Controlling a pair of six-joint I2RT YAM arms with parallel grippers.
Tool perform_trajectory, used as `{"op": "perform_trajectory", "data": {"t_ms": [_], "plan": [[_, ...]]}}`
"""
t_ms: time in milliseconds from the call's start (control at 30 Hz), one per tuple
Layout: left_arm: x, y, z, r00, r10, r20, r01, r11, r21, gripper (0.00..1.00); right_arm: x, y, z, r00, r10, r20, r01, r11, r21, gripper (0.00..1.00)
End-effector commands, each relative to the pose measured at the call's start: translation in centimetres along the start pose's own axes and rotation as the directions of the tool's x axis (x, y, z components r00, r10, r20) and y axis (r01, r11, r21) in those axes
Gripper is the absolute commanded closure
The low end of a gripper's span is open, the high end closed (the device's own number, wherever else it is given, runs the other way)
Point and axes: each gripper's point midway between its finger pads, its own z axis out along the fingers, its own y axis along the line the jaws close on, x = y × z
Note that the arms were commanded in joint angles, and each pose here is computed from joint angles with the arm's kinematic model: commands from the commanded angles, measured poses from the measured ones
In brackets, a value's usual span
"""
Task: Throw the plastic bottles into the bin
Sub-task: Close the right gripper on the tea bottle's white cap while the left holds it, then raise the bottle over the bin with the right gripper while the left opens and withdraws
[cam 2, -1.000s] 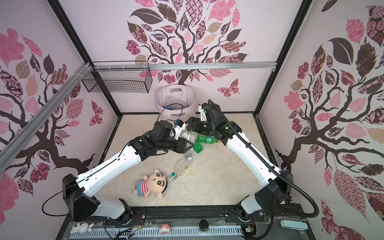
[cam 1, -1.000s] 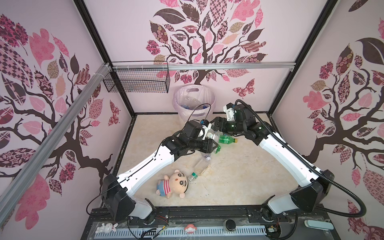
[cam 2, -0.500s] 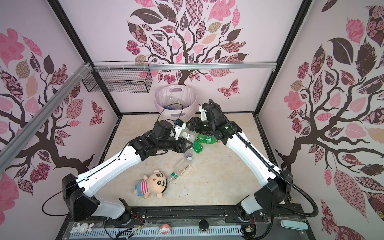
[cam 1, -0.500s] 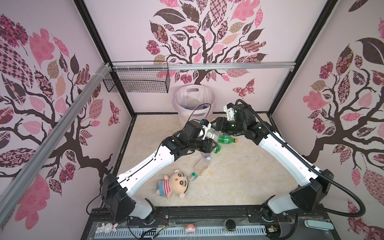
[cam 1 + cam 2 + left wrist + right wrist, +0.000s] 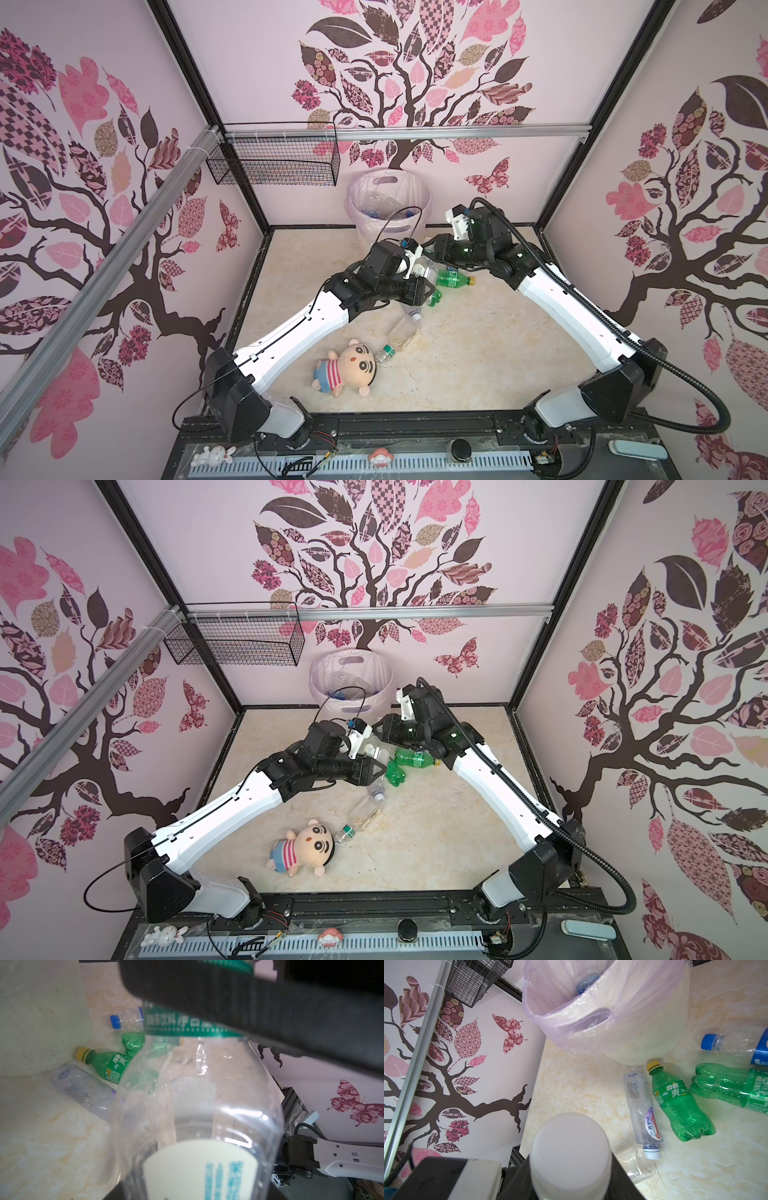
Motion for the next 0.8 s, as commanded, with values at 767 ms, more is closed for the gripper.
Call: {"op": "perform_trajectory", "data": {"t_ms": [767], "plan": [[-5.5,-0.4,-5.4,0.988,0.069,0.139,-0.053,0.991,-0.12,0.1,-6.4,2.1,-3.3,0.956,-0.107,0.272,0.109,0.994,0.008,0.76]]}}
